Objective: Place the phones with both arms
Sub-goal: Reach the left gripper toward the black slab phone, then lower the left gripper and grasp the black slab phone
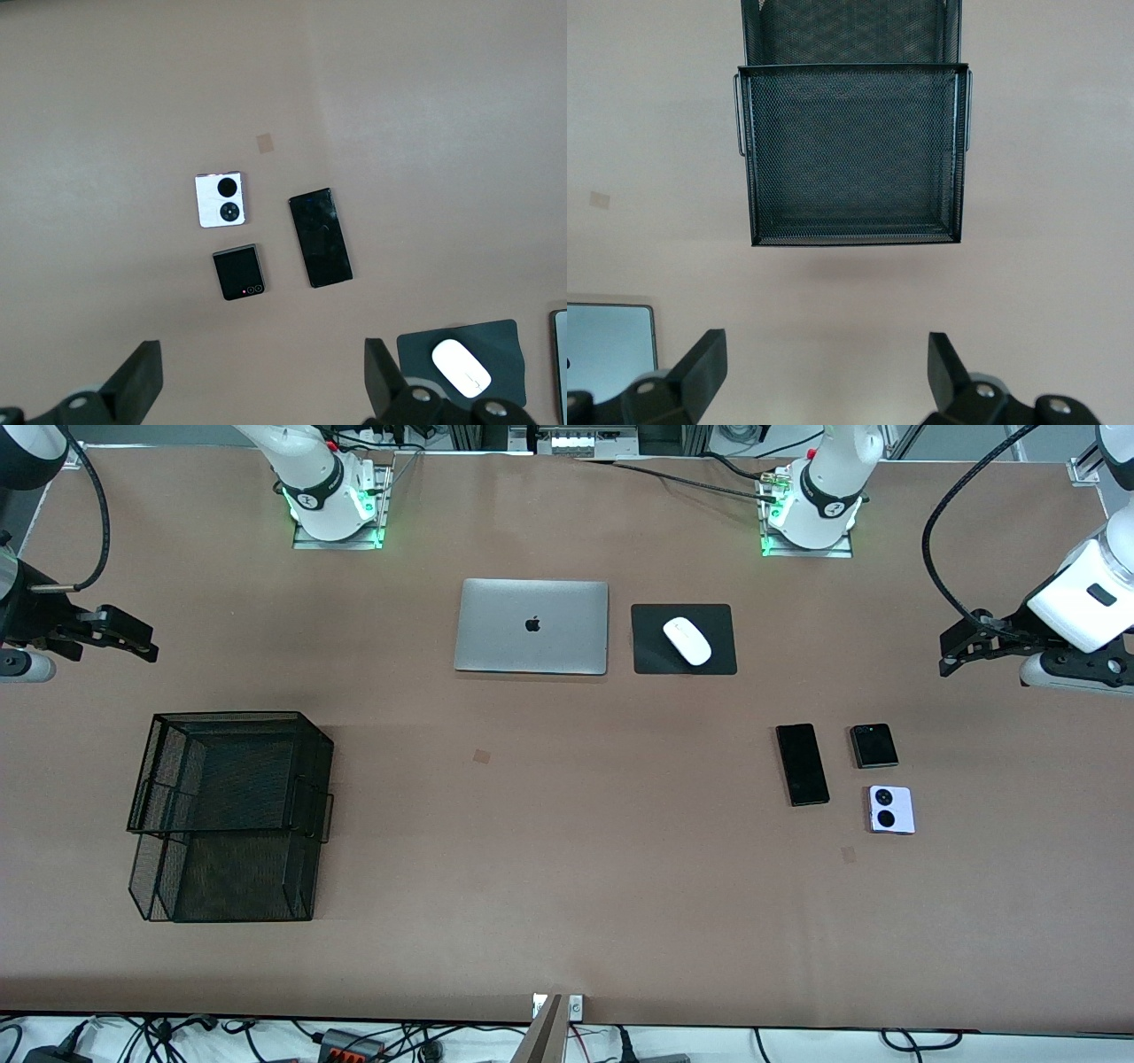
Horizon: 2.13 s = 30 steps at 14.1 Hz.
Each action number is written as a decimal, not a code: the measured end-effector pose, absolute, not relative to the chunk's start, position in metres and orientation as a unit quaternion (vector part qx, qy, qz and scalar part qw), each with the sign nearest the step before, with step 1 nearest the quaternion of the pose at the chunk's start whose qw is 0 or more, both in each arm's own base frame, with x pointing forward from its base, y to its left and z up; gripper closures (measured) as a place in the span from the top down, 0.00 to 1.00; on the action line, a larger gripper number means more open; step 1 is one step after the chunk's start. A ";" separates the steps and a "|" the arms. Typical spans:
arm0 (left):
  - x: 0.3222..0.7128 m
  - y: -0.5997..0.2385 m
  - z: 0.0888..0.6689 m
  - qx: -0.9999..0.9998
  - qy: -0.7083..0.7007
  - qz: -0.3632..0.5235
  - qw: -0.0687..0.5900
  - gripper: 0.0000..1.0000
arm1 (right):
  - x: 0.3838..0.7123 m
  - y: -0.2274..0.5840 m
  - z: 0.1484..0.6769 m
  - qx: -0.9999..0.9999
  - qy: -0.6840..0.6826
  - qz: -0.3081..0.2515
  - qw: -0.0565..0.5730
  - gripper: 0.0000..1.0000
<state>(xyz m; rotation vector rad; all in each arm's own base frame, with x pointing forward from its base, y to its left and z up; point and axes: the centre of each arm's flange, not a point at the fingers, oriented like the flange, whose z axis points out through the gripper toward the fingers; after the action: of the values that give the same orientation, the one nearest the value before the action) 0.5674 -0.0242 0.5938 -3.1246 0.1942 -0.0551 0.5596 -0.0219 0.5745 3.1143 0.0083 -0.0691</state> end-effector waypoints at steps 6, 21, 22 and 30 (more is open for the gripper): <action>0.567 -0.024 0.593 -0.998 0.062 -0.014 0.005 1.00 | 0.559 -0.022 0.575 1.000 0.003 -0.022 0.013 1.00; 0.619 -0.006 0.458 -0.993 0.032 0.112 -0.012 1.00 | 0.562 -0.020 0.564 0.999 0.005 -0.032 0.013 1.00; 0.625 -0.007 0.432 -0.994 0.025 0.109 -0.012 1.00 | 0.563 -0.019 0.562 0.999 0.005 -0.033 0.013 1.00; 0.604 -0.063 0.228 -0.999 0.007 -0.017 -0.027 1.00 | 0.573 -0.018 0.547 0.999 0.007 -0.039 0.013 1.00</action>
<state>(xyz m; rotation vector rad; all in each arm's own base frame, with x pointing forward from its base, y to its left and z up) 0.6043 -0.0634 0.2281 -3.1951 0.0239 -0.0559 0.5733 -0.0182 0.5468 3.1128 0.0204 -0.1226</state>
